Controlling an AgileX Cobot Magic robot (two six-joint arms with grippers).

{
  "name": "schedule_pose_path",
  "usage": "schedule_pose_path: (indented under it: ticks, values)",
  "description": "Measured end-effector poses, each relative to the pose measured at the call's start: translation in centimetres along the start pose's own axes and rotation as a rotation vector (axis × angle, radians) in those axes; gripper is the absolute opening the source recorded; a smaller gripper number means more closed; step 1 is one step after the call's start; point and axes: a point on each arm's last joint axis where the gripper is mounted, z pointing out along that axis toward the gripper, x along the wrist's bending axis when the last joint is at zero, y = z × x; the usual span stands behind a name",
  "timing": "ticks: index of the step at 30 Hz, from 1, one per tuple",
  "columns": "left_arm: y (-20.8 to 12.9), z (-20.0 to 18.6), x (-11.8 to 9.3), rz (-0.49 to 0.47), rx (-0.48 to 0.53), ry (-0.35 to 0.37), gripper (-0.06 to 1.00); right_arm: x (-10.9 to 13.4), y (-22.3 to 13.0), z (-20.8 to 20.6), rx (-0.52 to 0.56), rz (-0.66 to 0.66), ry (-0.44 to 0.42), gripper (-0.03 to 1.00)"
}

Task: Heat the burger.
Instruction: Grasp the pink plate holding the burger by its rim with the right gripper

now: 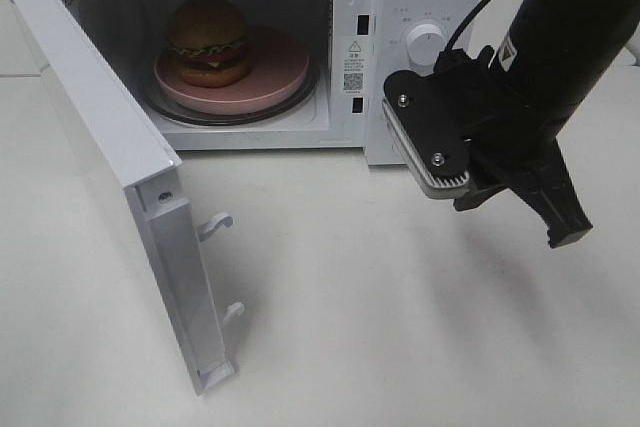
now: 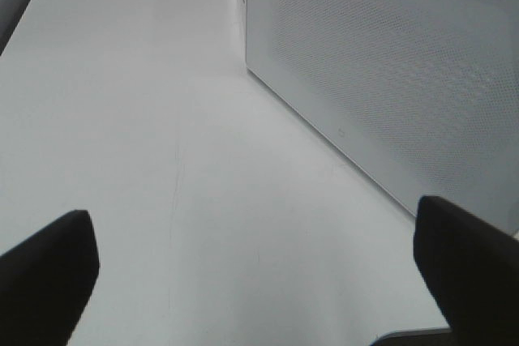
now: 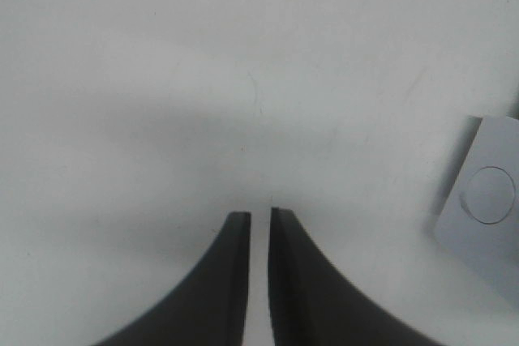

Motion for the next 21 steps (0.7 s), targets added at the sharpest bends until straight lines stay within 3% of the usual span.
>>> schedule_pose_path:
  ticks: [7,9,10,11,12,13,14,15,16,18,21]
  values:
    - [0.0,0.0,0.0,0.0,0.0,0.0,0.98,-0.1,-0.4,0.0,0.039,-0.05,-0.012,0.17]
    - [0.0,0.0,0.0,0.0,0.0,0.0,0.98,-0.4,-0.4,0.0,0.04,-0.052,-0.04,0.32]
    - [0.0,0.0,0.0,0.0,0.0,0.0,0.98,-0.4,-0.4,0.0,0.04,-0.052,-0.04,0.32]
    - [0.0,0.0,0.0,0.0,0.0,0.0,0.98,-0.5,-0.3,0.0,0.036,-0.038,-0.056,0.38]
    - [0.0,0.0,0.0,0.0,0.0,0.0,0.98,-0.8,-0.2,0.0,0.025,-0.007,-0.087,0.53]
    - [0.0,0.0,0.0,0.0,0.0,0.0,0.98,-0.8,-0.2,0.0,0.025,-0.007,-0.087,0.53]
    - [0.0,0.0,0.0,0.0,0.0,0.0,0.98,-0.9,-0.2,0.0,0.019,0.005,-0.102,0.6]
    - [0.0,0.0,0.0,0.0,0.0,0.0,0.98,-1.2,-0.1,-0.1,0.005,0.026,-0.136,0.75]
    - [0.0,0.0,0.0,0.0,0.0,0.0,0.98,-1.2,-0.1,-0.1,0.005,0.026,-0.136,0.75]
    - [0.0,0.0,0.0,0.0,0.0,0.0,0.98,-1.5,0.0,-0.1,-0.007,0.039,-0.166,0.91]
    - [0.0,0.0,0.0,0.0,0.0,0.0,0.98,-1.6,0.1,-0.1,-0.01,0.039,-0.172,0.96]
